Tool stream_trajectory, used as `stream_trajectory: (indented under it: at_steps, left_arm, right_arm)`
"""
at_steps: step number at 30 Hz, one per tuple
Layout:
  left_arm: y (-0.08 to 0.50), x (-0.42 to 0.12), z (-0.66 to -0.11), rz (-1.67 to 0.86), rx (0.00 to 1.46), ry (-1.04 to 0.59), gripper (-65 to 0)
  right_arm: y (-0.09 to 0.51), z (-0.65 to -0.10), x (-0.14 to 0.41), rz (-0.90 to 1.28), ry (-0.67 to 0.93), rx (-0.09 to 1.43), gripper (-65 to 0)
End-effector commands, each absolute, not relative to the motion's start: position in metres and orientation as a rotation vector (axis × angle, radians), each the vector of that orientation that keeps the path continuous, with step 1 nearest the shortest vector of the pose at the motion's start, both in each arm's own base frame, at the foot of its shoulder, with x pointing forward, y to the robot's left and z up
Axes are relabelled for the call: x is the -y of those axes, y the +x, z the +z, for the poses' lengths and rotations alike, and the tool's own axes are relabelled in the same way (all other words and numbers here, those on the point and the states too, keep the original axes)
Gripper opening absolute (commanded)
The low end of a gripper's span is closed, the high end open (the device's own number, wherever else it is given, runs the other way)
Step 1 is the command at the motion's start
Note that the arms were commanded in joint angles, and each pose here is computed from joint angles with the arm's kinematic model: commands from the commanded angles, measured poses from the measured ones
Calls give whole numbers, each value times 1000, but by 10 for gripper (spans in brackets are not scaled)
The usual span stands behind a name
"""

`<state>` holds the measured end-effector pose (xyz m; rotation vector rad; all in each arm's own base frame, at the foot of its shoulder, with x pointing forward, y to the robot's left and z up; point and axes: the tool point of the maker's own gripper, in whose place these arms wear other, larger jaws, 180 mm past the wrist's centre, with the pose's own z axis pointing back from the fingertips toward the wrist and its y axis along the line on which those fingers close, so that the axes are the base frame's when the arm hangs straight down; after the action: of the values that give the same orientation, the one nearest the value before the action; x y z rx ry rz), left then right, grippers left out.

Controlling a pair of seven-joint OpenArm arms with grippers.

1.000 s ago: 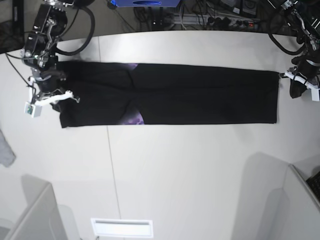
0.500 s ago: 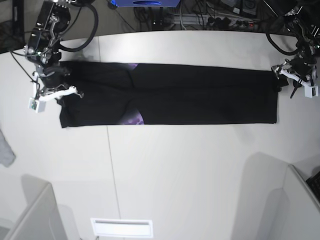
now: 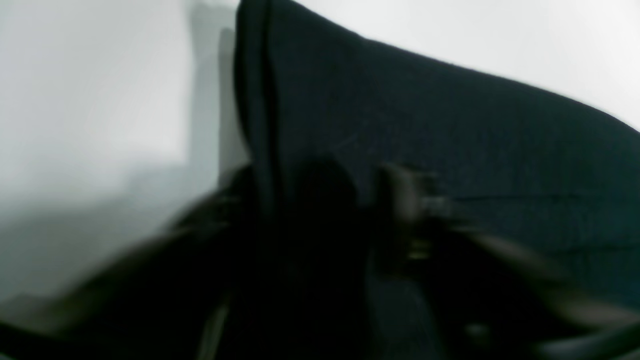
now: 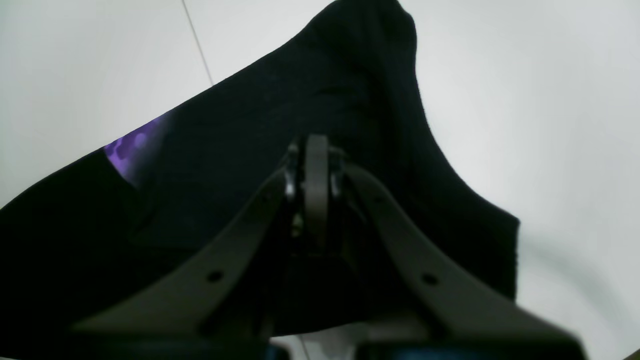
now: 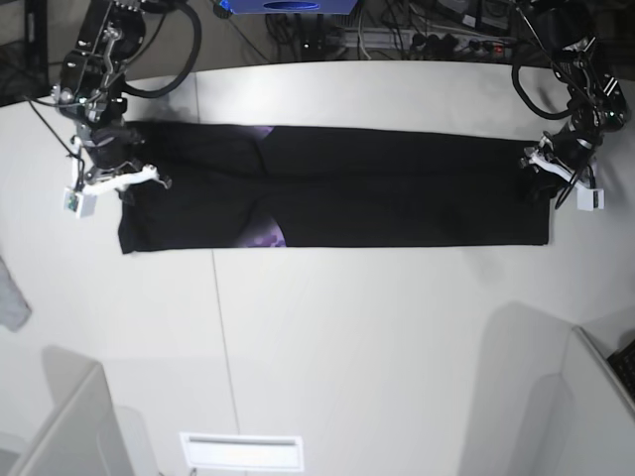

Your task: Fold the T-shirt properly

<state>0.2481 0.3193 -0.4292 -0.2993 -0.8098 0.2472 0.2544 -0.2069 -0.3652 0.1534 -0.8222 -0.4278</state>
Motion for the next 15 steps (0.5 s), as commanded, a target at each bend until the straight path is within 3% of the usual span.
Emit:
stream_trajectory:
  at_steps: [1, 4, 15]
  left_arm:
    - [229, -320, -448, 230, 688, -270, -457]
    - [226, -321, -451, 240, 681, -274, -650]
    - [227, -361, -424, 287, 760, -192, -650]
  right_arm:
    - [261, -353, 210, -416, 148, 872, -650]
    - [261, -353, 210, -416, 148, 872, -650]
    - [241, -376, 142, -281, 262, 766, -650]
